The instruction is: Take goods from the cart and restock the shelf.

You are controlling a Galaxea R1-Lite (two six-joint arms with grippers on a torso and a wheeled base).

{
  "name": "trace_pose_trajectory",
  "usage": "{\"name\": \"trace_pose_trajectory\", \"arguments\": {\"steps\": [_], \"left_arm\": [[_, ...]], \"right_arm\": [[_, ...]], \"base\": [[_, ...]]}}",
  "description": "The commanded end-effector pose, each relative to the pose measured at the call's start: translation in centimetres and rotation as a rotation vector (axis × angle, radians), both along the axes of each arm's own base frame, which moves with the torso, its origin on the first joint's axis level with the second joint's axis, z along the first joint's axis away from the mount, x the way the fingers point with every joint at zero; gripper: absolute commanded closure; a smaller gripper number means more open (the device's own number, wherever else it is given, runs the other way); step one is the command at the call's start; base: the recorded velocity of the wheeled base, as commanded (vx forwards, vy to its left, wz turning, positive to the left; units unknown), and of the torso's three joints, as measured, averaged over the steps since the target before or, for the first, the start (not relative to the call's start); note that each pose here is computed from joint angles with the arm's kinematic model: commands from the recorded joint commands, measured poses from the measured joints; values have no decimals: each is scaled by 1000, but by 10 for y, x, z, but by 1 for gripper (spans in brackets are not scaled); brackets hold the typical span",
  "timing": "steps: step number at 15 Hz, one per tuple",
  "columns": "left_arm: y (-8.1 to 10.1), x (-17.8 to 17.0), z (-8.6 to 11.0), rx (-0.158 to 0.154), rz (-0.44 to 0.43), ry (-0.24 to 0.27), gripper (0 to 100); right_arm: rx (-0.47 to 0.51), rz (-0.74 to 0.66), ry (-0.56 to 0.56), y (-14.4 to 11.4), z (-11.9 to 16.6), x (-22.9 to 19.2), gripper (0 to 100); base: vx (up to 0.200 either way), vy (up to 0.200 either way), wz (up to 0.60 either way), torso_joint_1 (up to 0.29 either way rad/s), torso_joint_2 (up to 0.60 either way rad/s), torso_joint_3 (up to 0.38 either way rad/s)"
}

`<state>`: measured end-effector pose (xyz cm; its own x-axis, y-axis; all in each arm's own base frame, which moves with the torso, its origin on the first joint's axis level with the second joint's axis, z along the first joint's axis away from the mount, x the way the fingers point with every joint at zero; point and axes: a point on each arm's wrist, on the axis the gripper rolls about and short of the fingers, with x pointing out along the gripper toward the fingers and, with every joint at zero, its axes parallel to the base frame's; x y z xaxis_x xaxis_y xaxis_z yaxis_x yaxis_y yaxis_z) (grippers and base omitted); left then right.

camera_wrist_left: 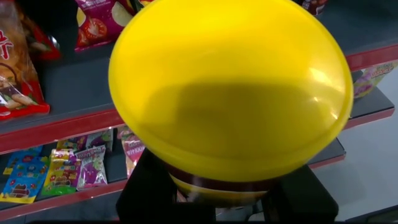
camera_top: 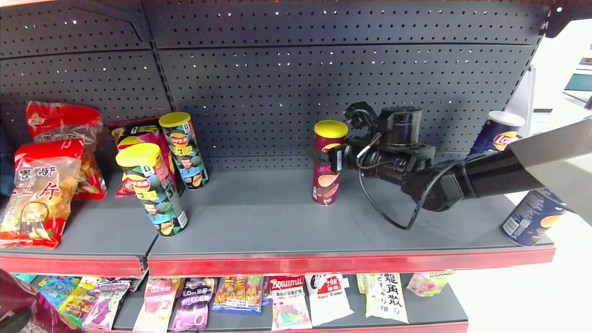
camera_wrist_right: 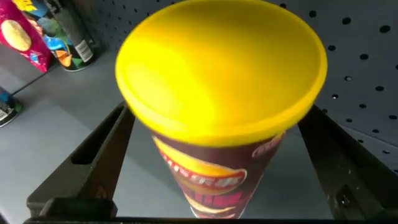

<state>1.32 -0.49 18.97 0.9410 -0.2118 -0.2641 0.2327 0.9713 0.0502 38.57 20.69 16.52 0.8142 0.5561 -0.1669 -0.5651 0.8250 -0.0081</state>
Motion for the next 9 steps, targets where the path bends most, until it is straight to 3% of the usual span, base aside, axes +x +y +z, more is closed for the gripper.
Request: {"name": "trace_pose_trajectory", "arguments": {"steps": [1, 6, 7, 9], "left_arm": [[0, 0, 0, -1, 2, 2, 100], [0, 0, -1, 0, 1, 6, 100], [0, 0, -1, 0, 0, 5, 100], [0, 0, -1, -1, 3, 5, 100]], "right_arm": [[0, -1, -2, 1, -2, 3, 0], [2, -19, -13, 6, -3, 9, 0], [-1, -19, -7, 6, -6, 10, 100], [-2, -19, -6, 6, -6, 9, 100]], "base": [[0, 0, 0, 0, 0, 0], [0, 0, 0, 0, 0, 0], [0, 0, 0, 0, 0, 0], [0, 0, 0, 0, 0, 0]]}}
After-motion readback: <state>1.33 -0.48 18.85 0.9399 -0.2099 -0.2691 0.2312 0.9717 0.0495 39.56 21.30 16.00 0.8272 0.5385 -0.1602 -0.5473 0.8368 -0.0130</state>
